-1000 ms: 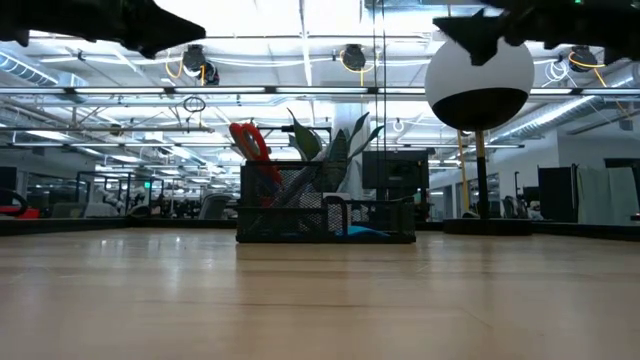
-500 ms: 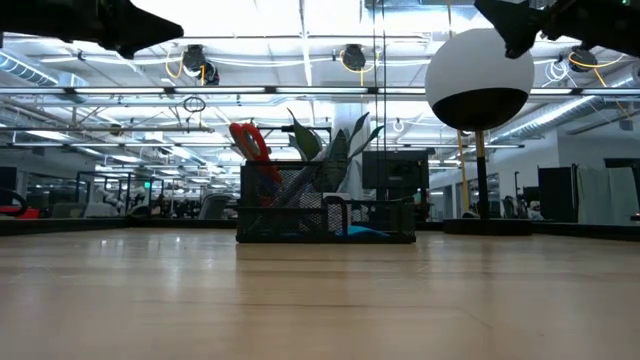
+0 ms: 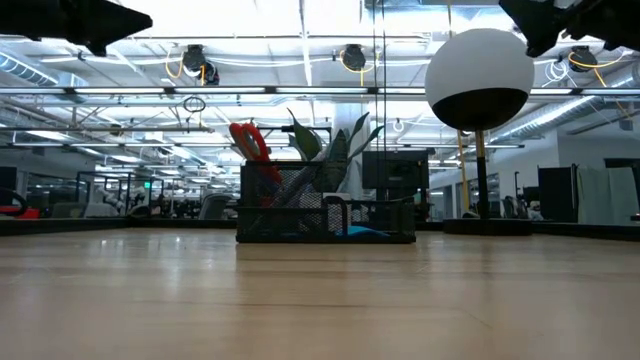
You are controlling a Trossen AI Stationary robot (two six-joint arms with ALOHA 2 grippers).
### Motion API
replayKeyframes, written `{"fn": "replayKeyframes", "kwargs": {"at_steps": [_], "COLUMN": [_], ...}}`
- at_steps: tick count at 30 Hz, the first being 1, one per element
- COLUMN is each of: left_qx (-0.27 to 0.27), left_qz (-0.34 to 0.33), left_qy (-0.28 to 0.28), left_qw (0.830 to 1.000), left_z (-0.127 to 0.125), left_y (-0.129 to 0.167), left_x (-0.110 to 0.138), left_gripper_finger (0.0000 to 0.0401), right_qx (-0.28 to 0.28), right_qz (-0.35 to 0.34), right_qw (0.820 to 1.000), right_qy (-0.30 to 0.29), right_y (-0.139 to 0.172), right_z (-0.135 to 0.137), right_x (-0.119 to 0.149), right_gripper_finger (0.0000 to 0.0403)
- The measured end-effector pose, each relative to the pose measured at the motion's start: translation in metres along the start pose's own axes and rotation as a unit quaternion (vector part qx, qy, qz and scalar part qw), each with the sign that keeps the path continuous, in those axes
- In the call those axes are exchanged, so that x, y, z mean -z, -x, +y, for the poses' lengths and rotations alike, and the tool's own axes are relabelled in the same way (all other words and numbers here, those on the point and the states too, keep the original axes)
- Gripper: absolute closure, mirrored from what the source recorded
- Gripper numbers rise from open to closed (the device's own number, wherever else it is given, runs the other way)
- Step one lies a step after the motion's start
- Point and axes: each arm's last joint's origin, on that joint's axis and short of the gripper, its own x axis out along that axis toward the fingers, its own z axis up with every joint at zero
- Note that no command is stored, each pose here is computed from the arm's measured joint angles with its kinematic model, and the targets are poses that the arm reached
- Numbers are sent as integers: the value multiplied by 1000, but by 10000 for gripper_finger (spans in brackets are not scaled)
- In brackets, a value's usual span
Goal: Pick and place office supplies into organizer
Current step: Return to Home Position
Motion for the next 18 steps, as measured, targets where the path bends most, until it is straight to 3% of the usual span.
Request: {"fn": "replayKeyframes", "kwargs": {"at_steps": [10,18], "left_qx": [-3,-11], "left_qz": [-33,-111], "left_qy": [16,33], "left_qw": [999,993], "left_z": [3,-4], "left_y": [9,0], "left_x": [-2,14], "left_gripper_finger": [350,350], "right_qx": [-1,-12], "right_qz": [-29,-122], "right_qw": [1000,993], "right_qy": [-1,-4], "right_y": [11,14], "right_z": [-1,1], "right_x": [-4,3], "right_gripper_finger": [94,94]}}
